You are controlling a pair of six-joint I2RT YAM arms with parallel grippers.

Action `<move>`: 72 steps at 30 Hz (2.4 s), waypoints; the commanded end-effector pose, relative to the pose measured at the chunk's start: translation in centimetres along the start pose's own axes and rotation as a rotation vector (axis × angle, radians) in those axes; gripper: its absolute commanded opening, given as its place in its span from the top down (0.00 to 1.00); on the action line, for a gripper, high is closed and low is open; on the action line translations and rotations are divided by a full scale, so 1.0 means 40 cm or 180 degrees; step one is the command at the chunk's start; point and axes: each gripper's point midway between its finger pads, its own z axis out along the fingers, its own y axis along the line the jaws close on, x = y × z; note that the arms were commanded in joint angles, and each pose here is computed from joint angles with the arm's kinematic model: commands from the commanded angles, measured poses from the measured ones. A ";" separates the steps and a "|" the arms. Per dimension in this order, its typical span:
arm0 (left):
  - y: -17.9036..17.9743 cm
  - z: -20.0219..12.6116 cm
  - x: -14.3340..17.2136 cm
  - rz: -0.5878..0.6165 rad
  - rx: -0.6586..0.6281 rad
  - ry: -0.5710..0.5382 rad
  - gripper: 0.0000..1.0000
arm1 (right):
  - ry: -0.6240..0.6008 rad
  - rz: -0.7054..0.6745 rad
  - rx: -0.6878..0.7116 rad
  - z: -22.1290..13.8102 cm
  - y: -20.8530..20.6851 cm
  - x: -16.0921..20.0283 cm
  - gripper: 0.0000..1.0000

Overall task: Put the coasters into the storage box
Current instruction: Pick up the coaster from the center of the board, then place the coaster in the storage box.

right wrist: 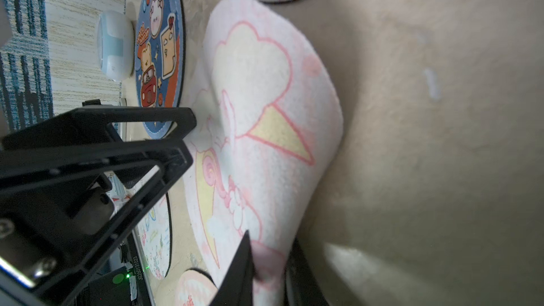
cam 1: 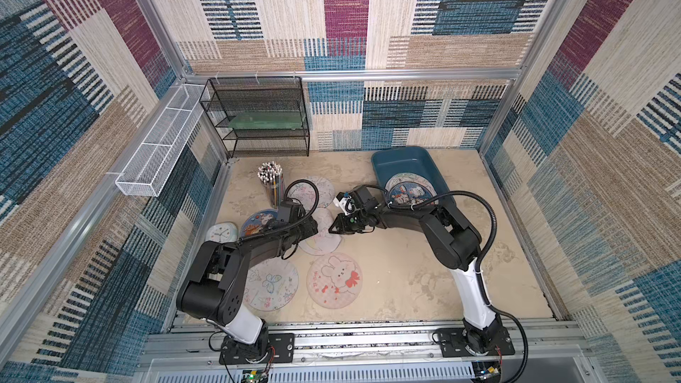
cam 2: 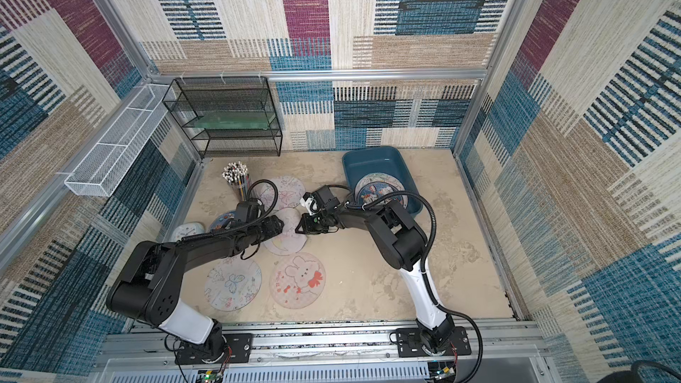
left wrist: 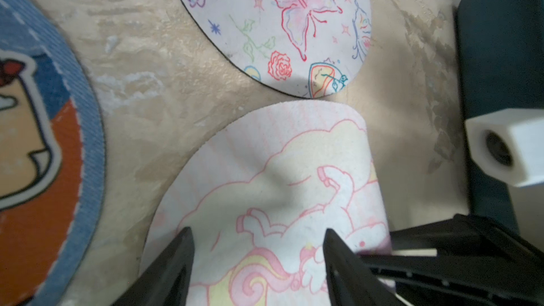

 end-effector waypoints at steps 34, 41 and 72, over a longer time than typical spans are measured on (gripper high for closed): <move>-0.245 -0.198 -0.012 0.0840 0.1705 -0.0348 0.30 | -0.0850 -0.0420 0.0280 -0.346 0.084 -0.176 0.92; -0.249 -0.198 -0.009 0.0809 0.1752 -0.0344 0.30 | -0.1338 -0.0377 0.0376 -0.527 0.062 -0.253 0.92; -0.273 -0.182 0.003 0.0871 0.1762 -0.0262 0.30 | -0.1607 0.0549 0.1259 -0.694 -0.380 -0.206 0.91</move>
